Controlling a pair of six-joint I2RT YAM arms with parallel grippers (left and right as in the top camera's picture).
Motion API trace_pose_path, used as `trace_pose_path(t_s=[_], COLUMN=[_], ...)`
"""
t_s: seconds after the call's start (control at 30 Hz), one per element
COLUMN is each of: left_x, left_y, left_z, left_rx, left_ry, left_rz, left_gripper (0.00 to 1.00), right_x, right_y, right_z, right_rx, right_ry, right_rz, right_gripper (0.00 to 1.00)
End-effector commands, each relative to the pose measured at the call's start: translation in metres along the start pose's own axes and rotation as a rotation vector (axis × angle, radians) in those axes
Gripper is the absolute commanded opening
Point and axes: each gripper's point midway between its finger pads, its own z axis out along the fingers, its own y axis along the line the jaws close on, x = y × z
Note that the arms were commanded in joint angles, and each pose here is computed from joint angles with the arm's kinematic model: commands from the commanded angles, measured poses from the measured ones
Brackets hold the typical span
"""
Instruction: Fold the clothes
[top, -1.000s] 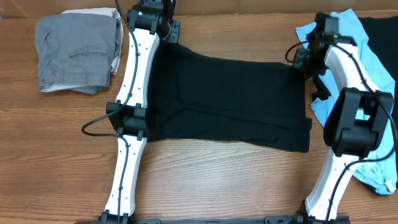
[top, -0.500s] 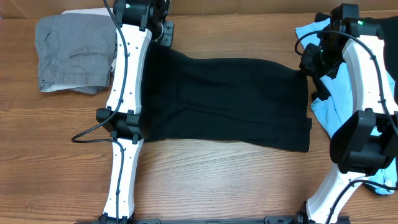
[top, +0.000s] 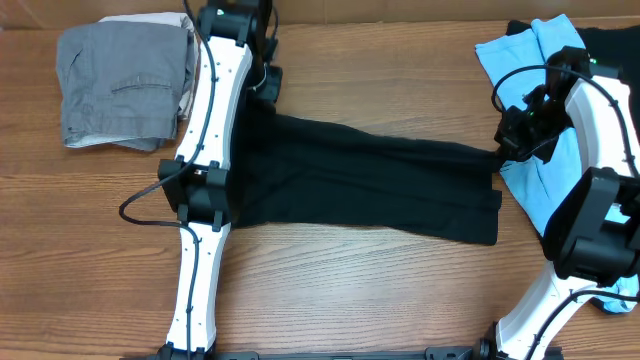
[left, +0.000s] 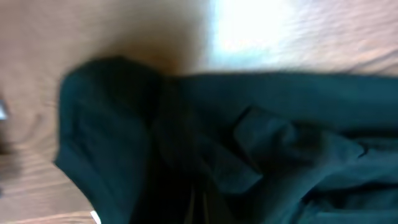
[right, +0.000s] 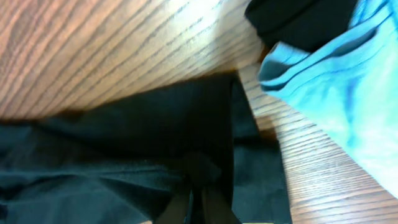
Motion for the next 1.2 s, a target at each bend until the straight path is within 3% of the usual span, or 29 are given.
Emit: trace_pose_path(t_s=[0.0,0.3,0.6,0.67,0.73,0.8,1.1,1.17], left_x=[0.009,0.030,0.068,0.080,0.086,0.090,0.068,0.056], left_y=[0.002,-0.001,-0.001,0.000,0.001,0.001,0.010,0.008], left_z=[-0.036,-0.066,-0.017,-0.004,0.006,0.013,-0.019,-0.037], left_rx=[0.008,0.024,0.032,0.030,0.031,0.030,-0.024,-0.019], left_ry=[-0.033,-0.033,0.185,0.244,0.277,0.296,0.183,0.110], left_rz=[0.019,0.035,0.036,0.047,0.056,0.056,0.062,0.058], left_gripper=[0.04,0.04,0.04,0.15,0.26,0.36,0.45,0.63], right_x=[0.007,0.023,0.029,0.028,0.028,0.029,0.034,0.035], right_y=[0.004,0.007,0.004,0.003,0.000,-0.004,-0.022,-0.026], right_z=[-0.002,-0.005,-0.006,-0.006,-0.006,-0.007,-0.015,-0.016], right_rx=[-0.018,-0.052,-0.040,-0.033,-0.018,-0.010,-0.032,-0.031], right_ry=[0.007,0.062,0.083,0.079,0.077,0.083,0.114,0.118], right_rz=[-0.016,-0.041,-0.045,-0.045,-0.043,-0.035,-0.035,-0.035], right_gripper=[0.04,0.04,0.04,0.11,0.33,0.40,0.48,0.50])
